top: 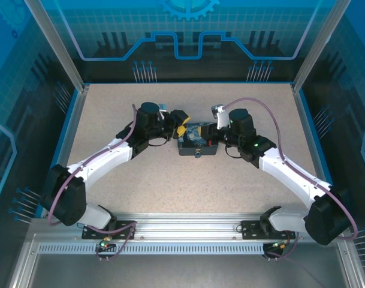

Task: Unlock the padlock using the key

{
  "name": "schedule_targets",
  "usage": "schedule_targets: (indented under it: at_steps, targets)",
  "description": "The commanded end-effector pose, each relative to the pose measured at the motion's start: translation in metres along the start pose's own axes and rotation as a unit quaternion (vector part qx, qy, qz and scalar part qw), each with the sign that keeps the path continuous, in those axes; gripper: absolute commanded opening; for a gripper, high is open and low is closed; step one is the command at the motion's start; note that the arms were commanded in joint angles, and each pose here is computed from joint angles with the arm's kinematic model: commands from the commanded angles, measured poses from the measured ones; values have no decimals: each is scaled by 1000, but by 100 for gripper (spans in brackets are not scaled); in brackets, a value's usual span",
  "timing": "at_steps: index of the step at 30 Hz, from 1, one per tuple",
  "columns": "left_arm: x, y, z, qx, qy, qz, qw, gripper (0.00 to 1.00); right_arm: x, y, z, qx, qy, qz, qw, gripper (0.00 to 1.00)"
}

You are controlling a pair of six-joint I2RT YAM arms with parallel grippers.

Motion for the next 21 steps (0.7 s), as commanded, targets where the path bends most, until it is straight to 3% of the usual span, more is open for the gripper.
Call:
schedule_targets:
  at_steps: [1,11,21]
  targets:
    - [-11,-9,5,8,1,4,1000,46,10,-7,-6,-12,-31,4,999,0]
    - [-13,-3,9,24,-28,-2,999,45,27,0,0,-33,-131,55,989,0]
    - [-17,7,15,38,-24,-3,999,30,39,7,4,-46,-222,105,968,0]
Point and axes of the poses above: each hand's point on the last joint's axis, 136 mm out from that joint toward the fingers, its own y axis out along the fingers, its own x axis along the line the jaws close on, z = x × y, the point moved 2 cm from there along -y, back along the fingers, and after that the axes turned 14 degrees about y, right-handed, at the moved point
